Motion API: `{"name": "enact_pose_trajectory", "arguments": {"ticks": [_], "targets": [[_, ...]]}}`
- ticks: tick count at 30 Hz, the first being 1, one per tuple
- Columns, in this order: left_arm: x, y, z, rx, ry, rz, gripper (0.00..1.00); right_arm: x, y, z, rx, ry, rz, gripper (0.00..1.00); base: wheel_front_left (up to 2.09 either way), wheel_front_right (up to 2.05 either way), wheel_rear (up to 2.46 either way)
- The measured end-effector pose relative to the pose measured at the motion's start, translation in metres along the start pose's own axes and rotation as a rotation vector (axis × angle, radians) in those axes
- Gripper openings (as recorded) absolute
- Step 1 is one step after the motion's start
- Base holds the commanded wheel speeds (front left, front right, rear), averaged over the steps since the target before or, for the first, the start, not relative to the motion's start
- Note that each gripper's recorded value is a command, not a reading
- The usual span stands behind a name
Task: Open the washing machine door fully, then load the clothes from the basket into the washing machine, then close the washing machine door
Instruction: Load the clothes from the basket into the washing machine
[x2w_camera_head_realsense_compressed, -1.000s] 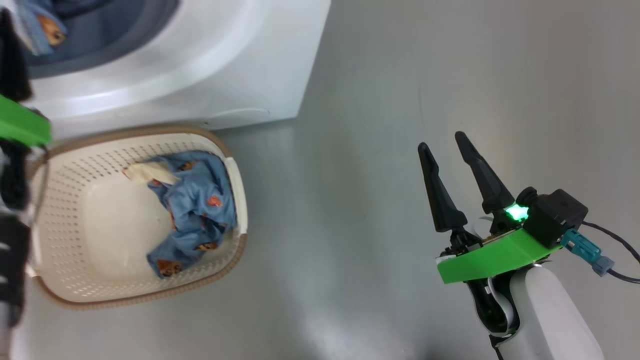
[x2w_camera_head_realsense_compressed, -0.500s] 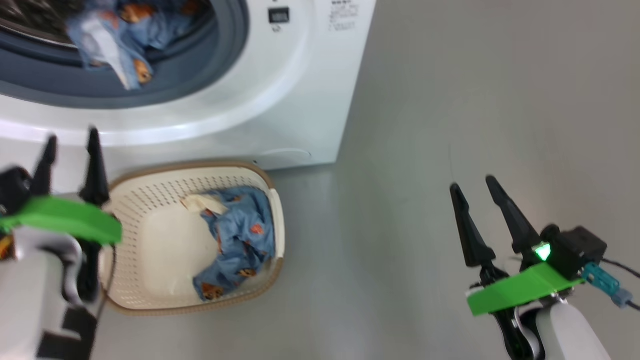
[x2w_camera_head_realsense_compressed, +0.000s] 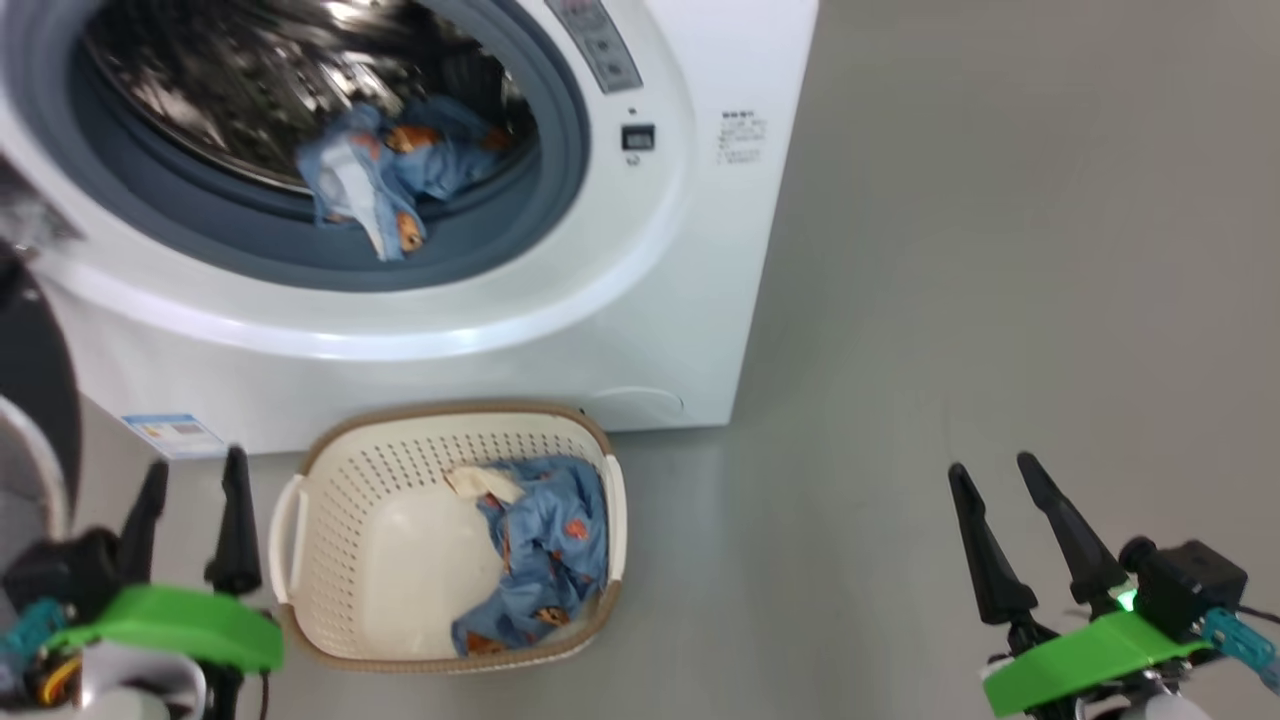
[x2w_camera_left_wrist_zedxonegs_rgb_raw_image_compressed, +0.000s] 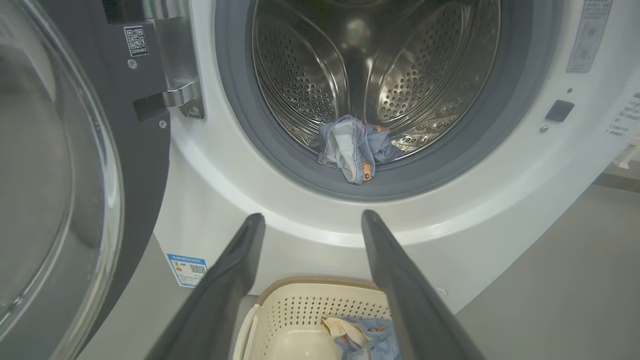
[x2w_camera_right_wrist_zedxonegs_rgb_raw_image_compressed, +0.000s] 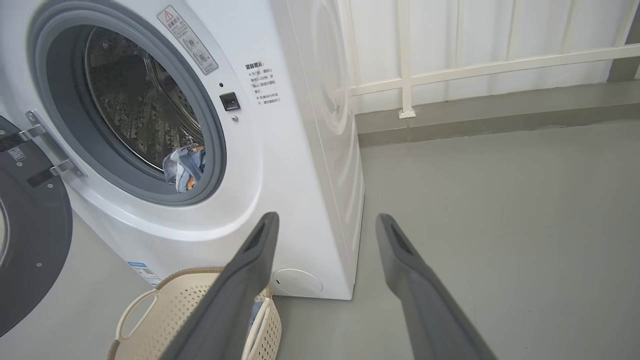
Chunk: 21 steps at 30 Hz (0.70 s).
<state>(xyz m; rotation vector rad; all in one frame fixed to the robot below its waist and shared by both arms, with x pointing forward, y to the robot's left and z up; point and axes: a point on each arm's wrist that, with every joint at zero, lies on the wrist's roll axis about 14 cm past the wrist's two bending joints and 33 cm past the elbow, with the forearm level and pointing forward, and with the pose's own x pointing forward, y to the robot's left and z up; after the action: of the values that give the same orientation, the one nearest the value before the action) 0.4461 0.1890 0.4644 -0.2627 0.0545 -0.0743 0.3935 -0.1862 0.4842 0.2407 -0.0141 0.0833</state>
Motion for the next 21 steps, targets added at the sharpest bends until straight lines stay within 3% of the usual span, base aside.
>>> {"name": "enact_pose_trajectory", "arguments": {"ticks": [14,21], "targets": [[-0.073,0.016,0.011,0.045,-0.037,0.056,1.0,-0.025,0.002,0.014,-0.001,-0.032,0.006,1.0,0.0,0.0,0.0],[-0.089,0.019,0.013,0.044,-0.047,0.071,1.0,-0.034,-0.005,0.016,-0.008,-0.038,-0.015,1.0,0.0,0.0,0.0]]}}
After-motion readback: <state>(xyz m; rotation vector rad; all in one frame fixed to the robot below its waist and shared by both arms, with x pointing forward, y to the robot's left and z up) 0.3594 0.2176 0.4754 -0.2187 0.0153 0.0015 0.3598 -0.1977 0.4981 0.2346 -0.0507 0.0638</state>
